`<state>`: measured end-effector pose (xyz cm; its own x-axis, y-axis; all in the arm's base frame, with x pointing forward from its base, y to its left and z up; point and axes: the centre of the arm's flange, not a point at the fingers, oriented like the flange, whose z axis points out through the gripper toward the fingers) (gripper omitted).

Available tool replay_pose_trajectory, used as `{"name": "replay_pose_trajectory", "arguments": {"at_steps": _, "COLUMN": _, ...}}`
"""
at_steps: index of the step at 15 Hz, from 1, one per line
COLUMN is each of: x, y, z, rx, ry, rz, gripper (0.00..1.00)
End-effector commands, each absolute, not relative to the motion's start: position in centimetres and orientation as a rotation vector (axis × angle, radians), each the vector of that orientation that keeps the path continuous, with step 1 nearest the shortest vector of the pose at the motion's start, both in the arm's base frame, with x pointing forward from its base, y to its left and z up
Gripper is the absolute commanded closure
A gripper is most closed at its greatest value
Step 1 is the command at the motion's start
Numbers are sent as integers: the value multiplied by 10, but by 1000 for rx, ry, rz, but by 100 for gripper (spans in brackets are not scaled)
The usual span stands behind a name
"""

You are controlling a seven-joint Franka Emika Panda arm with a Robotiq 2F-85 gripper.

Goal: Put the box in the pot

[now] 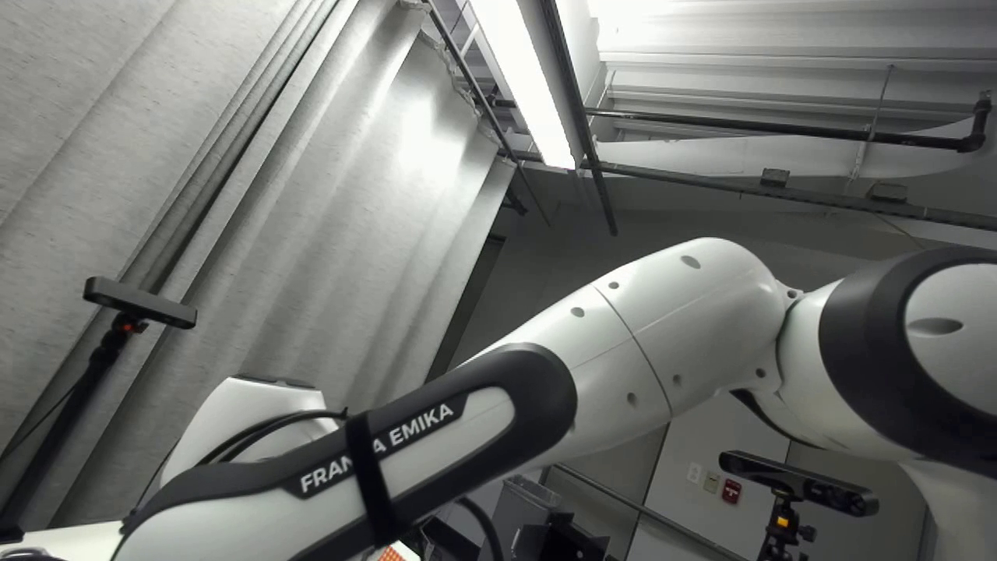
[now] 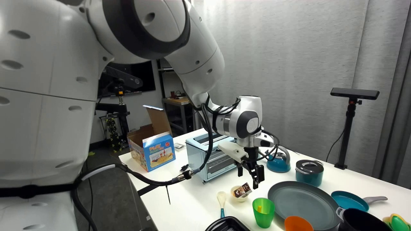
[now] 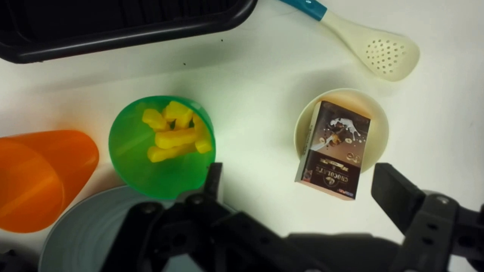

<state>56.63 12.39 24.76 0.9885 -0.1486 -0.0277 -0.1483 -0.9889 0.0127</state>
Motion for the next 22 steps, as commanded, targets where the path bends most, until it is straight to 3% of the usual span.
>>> {"name": "replay_pose_trajectory", "arguments": {"at_steps": 1, "x": 582, "y": 133, "z": 227, "rx": 3119, "ry": -289, "rz": -23, "gripper": 0}}
{"name": "replay_pose_trajectory", "arguments": {"at_steps": 22, "x": 601, "y": 150, "z": 181, "rx": 3228, "ry": -559, "rz": -34, "gripper": 0}}
